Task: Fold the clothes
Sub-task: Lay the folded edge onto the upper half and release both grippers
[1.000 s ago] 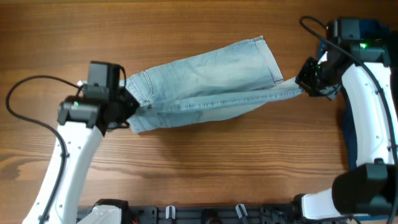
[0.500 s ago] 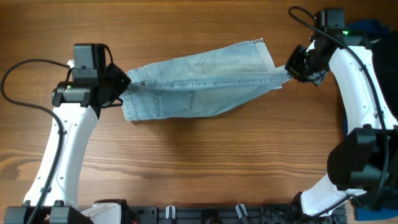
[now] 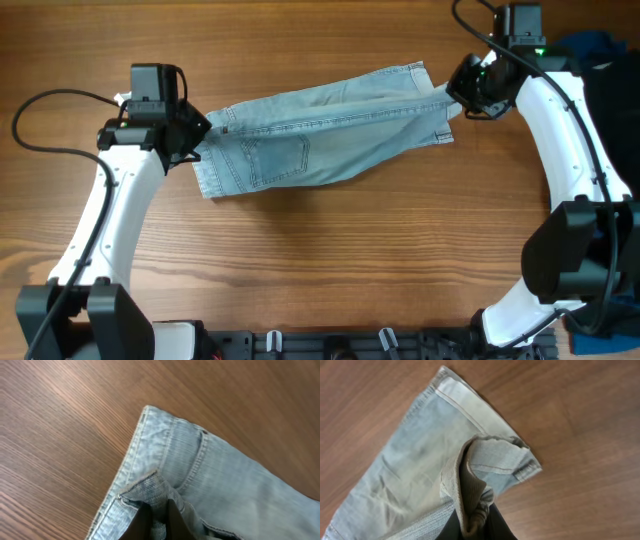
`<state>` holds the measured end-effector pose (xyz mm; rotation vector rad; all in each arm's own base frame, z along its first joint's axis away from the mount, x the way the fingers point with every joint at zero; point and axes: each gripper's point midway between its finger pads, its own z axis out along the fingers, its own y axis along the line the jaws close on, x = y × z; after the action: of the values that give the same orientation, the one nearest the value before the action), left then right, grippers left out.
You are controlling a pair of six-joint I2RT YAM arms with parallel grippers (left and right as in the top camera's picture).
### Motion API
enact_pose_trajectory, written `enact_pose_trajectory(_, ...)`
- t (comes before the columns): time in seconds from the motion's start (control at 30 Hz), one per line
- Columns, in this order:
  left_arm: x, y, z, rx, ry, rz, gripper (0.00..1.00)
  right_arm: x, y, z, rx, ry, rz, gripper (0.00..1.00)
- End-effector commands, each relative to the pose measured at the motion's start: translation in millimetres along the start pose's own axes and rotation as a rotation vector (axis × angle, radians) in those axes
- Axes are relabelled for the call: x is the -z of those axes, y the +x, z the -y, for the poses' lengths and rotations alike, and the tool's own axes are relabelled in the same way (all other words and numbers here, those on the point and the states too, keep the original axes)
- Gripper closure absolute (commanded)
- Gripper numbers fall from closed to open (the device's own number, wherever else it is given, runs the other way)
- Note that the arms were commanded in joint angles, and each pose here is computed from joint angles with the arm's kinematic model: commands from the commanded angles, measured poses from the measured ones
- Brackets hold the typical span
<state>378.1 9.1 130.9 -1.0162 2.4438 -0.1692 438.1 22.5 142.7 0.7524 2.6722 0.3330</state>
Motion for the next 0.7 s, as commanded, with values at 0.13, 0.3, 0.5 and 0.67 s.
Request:
enact_pose_trajectory(0.13, 1.9, -34.7, -23.4, 0.008, -0.121, 0.138, 0.96, -8.3, -9.0, 19.0, -0.108, 0.113, 0.033, 0.96)
enact_pose_trajectory(0.3, 2.9, -41.0, -25.3, 0.013, -0.134, 0.169, 0.96, -10.9, -12.6, 18.2, -0.135, 0.110, 0.047, 0.96)
enact_pose_trajectory(0.5, -0.8, -41.7, -24.4, 0.039, -0.131, 0.171, 0.91, -39.9, -20.9, 14.7, -0.129, 0.101, 0.055, 0.96)
enact_pose_trajectory(0.67, -5.7, -45.1, -20.9, 0.041, -0.121, 0.182, 0.94, -56.5, -40.3, 0.9, -0.121, 0.038, 0.117, 0.96)
